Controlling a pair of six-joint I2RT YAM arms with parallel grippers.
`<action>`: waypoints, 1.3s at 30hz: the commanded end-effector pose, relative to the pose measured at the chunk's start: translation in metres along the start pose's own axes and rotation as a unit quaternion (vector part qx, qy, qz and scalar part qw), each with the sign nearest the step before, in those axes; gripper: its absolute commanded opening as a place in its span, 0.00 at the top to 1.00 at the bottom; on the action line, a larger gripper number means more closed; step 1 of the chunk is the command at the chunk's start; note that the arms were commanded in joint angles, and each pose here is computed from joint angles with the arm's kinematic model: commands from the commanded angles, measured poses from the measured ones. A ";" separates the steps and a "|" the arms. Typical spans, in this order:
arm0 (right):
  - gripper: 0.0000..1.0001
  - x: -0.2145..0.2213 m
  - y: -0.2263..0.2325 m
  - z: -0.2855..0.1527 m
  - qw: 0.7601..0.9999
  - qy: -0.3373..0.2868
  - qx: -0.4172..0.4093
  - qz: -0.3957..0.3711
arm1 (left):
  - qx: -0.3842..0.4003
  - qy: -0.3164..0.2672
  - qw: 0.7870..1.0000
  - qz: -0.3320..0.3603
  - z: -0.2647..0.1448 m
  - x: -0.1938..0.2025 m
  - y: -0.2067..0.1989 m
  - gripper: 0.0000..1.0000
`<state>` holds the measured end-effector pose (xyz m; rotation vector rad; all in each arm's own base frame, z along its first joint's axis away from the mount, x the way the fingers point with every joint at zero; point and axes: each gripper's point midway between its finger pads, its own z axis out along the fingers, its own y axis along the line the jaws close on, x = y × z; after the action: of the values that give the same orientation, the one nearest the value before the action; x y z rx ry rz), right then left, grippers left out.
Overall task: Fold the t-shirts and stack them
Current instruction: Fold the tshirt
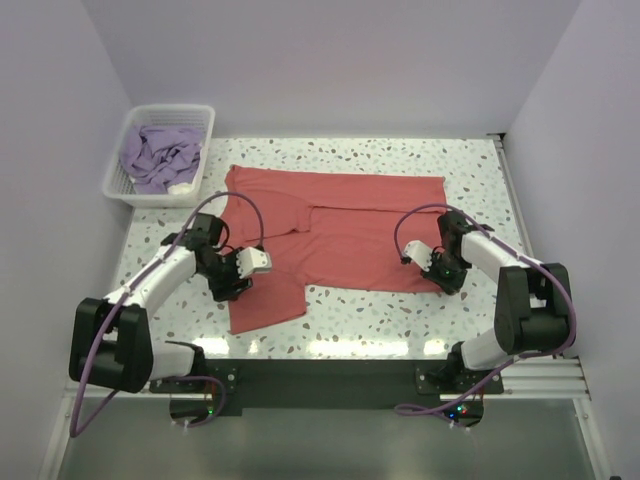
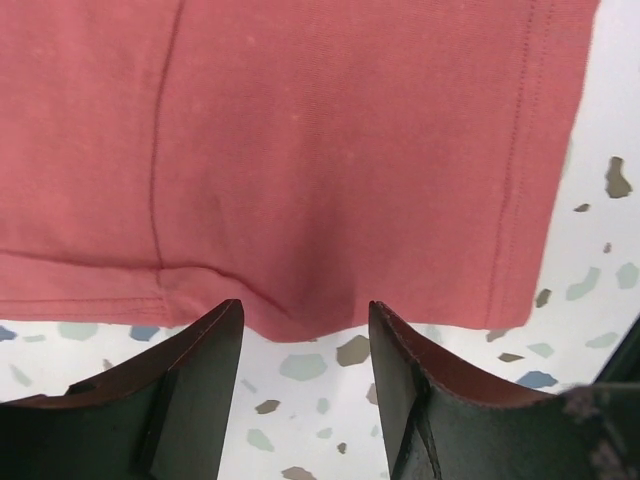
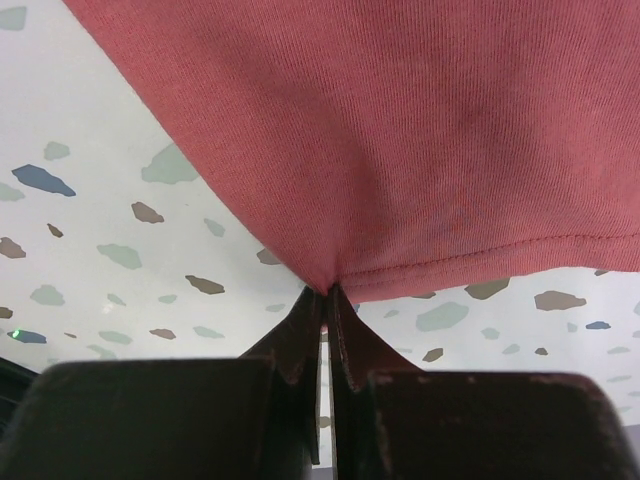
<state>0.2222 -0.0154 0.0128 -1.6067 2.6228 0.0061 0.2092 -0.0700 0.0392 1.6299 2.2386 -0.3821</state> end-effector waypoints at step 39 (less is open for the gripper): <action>1.00 -0.001 0.002 -0.066 0.999 -0.037 0.026 0.005 | 0.007 -0.014 1.000 0.007 -0.042 -0.004 0.008 1.00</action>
<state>0.2113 -0.0162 0.0559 -1.5530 2.5956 0.0059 0.2089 -0.0500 0.0555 1.6341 2.2579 -0.3672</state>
